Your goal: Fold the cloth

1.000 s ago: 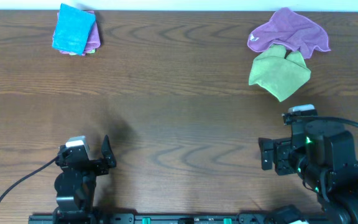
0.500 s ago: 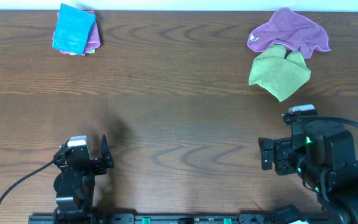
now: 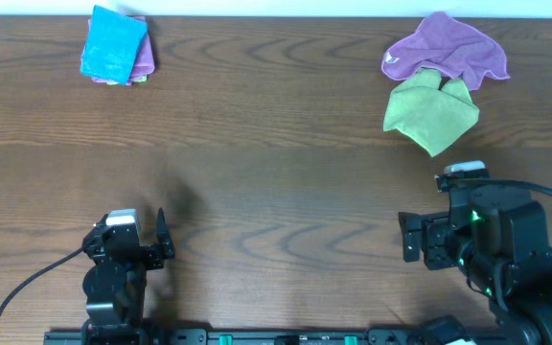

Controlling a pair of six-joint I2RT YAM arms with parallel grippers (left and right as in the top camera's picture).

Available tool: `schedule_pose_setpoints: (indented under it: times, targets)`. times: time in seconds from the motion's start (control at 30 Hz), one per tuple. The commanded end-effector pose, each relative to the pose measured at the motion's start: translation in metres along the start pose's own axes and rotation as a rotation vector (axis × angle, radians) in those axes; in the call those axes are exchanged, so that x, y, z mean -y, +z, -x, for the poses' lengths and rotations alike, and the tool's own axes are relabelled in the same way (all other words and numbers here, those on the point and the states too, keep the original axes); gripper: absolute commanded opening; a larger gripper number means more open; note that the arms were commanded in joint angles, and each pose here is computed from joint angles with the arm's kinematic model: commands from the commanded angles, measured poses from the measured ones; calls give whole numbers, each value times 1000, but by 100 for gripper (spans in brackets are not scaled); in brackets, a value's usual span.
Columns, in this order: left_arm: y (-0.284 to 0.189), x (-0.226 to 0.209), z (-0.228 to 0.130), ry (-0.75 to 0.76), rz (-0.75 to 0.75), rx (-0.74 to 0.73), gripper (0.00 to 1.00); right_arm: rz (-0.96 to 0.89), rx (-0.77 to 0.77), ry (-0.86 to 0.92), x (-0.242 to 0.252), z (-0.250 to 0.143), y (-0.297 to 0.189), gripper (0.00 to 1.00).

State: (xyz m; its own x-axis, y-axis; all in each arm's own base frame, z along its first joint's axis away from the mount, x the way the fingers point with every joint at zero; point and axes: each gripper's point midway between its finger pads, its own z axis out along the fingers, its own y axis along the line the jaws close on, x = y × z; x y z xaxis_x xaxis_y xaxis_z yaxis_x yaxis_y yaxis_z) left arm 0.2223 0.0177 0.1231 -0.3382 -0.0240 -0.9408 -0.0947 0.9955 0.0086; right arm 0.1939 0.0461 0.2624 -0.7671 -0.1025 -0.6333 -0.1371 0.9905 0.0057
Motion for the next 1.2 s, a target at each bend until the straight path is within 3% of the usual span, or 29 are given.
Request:
schedule_pose_setpoints:
  times: [0.0, 0.27, 0.4, 0.57, 1.0, 1.17]
  targets:
    - [3, -5, -7, 11, 28, -10, 96, 6, 3, 12, -1, 0, -1, 99]
    - [3, -5, -7, 11, 28, -10, 95, -23, 9, -18, 3, 1, -1, 99]
    - [3, -5, -7, 11, 28, -10, 95, -86, 102, -210, 18, 18, -4, 99]
    - [3, -5, -7, 11, 28, -10, 95, -96, 258, -274, 28, 18, 2, 99]
    - [3, -5, -7, 11, 28, -10, 95, -66, 321, -281, 22, -78, 67, 99]
    - [3, -5, -7, 11, 28, -10, 96, -64, 346, -281, 22, -95, 83, 99]
